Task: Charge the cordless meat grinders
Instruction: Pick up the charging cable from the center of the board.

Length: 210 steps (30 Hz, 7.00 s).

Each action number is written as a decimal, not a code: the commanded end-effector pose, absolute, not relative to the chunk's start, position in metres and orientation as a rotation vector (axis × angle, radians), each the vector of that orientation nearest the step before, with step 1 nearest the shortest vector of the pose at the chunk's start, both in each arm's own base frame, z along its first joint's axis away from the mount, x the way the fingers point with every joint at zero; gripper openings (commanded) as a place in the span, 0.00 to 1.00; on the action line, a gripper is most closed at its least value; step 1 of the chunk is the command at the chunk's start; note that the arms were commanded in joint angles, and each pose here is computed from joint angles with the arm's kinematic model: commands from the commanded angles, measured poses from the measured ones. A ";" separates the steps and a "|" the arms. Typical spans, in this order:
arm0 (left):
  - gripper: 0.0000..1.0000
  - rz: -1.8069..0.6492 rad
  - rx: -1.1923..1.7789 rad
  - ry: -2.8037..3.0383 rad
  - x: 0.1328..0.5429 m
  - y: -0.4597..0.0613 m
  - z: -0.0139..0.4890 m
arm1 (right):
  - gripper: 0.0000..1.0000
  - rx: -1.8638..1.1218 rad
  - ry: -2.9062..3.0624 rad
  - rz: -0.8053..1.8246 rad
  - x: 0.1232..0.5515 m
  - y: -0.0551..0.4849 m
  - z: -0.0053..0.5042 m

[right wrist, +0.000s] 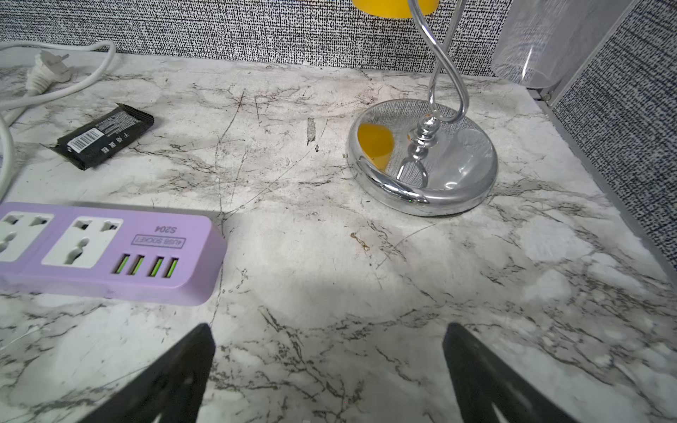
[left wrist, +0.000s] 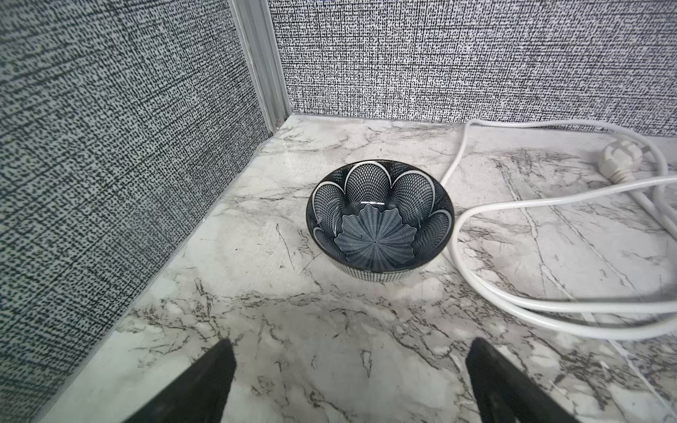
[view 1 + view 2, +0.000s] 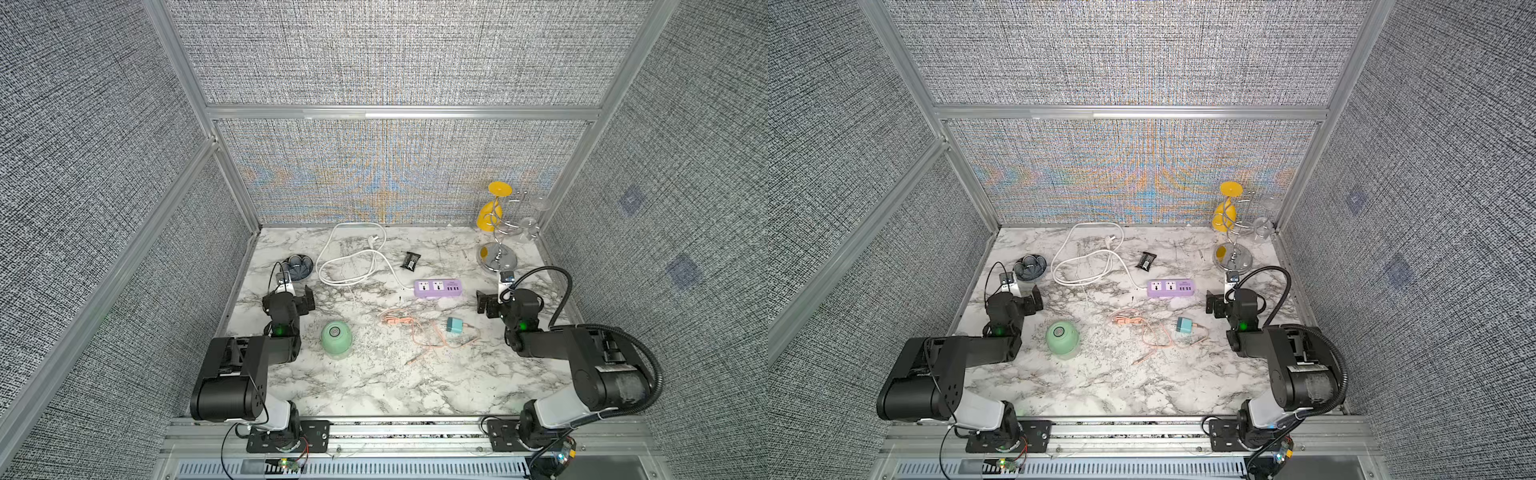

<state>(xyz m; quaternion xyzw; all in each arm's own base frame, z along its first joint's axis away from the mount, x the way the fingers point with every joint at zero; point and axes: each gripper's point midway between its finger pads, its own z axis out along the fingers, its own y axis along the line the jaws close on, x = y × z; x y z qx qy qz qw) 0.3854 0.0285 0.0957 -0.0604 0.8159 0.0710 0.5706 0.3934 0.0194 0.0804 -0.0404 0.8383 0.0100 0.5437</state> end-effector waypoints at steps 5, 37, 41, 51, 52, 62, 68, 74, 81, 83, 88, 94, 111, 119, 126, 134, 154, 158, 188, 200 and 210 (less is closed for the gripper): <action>0.99 0.162 -0.138 1.900 0.387 0.028 0.099 | 0.99 -0.096 1.954 0.015 0.396 0.019 0.089; 0.99 0.168 -0.145 1.855 0.384 0.029 0.111 | 0.99 -0.040 1.955 -0.010 0.399 0.010 0.098; 0.99 0.222 -0.266 1.811 0.370 0.045 0.164 | 0.99 0.104 1.970 -0.050 0.394 -0.007 0.157; 0.89 -0.204 -0.621 1.844 0.290 0.025 0.281 | 0.58 0.466 2.190 0.518 0.345 0.030 0.220; 0.84 -0.275 -0.579 1.916 0.284 0.010 0.278 | 0.54 0.436 2.228 0.638 0.339 0.049 0.220; 0.55 -0.600 -0.395 2.299 0.197 -0.082 0.255 | 0.63 0.218 2.652 0.808 0.241 0.183 0.144; 0.45 -0.690 -0.384 2.427 0.190 -0.115 0.198 | 0.55 0.245 2.769 0.809 0.202 0.228 0.093; 0.40 -0.681 -0.314 2.463 0.197 -0.143 0.178 | 0.53 0.257 2.826 0.799 0.189 0.261 0.066; 0.48 -0.561 -0.309 2.466 0.198 -0.129 0.168 | 0.63 0.318 2.844 0.744 0.193 0.271 0.043; 0.52 -0.546 -0.302 2.459 0.199 -0.127 0.166 | 0.63 0.333 2.843 0.724 0.196 0.271 0.039; 0.73 -0.479 -0.286 2.430 0.200 -0.116 0.171 | 0.63 0.345 2.833 0.671 0.207 0.269 0.037; 0.81 -0.492 -0.250 2.426 0.204 -0.123 0.174 | 0.58 0.404 2.815 0.621 0.223 0.258 0.032; 0.79 -0.740 0.017 2.404 0.229 -0.190 0.211 | 0.15 0.418 2.821 0.705 0.234 0.266 0.029; 0.77 -0.797 0.327 2.246 0.251 -0.235 0.251 | 0.00 0.429 2.815 0.905 0.249 0.258 0.077; 0.75 -0.648 0.797 1.825 0.234 -0.298 0.281 | 0.00 0.491 2.806 1.097 0.275 0.233 0.133; 0.63 -0.454 1.071 1.661 0.214 -0.328 0.260 | 0.00 0.539 2.718 1.313 0.298 0.230 0.189; 0.45 -0.190 1.290 1.598 0.212 -0.347 0.217 | 0.00 0.591 2.663 1.468 0.295 0.240 0.217; 0.39 -0.148 1.279 1.601 0.217 -0.345 0.215 | 0.00 0.590 2.657 1.472 0.295 0.240 0.219; 0.51 -0.014 1.229 1.664 0.231 -0.329 0.206 | 0.00 0.588 2.668 1.476 0.291 0.240 0.219; 0.29 -0.024 1.243 1.662 0.230 -0.331 0.205 | 0.00 0.593 2.674 1.474 0.290 0.239 0.215; 0.45 -0.010 1.222 1.671 0.233 -0.332 0.205 | 0.00 0.592 2.670 1.484 0.288 0.239 0.216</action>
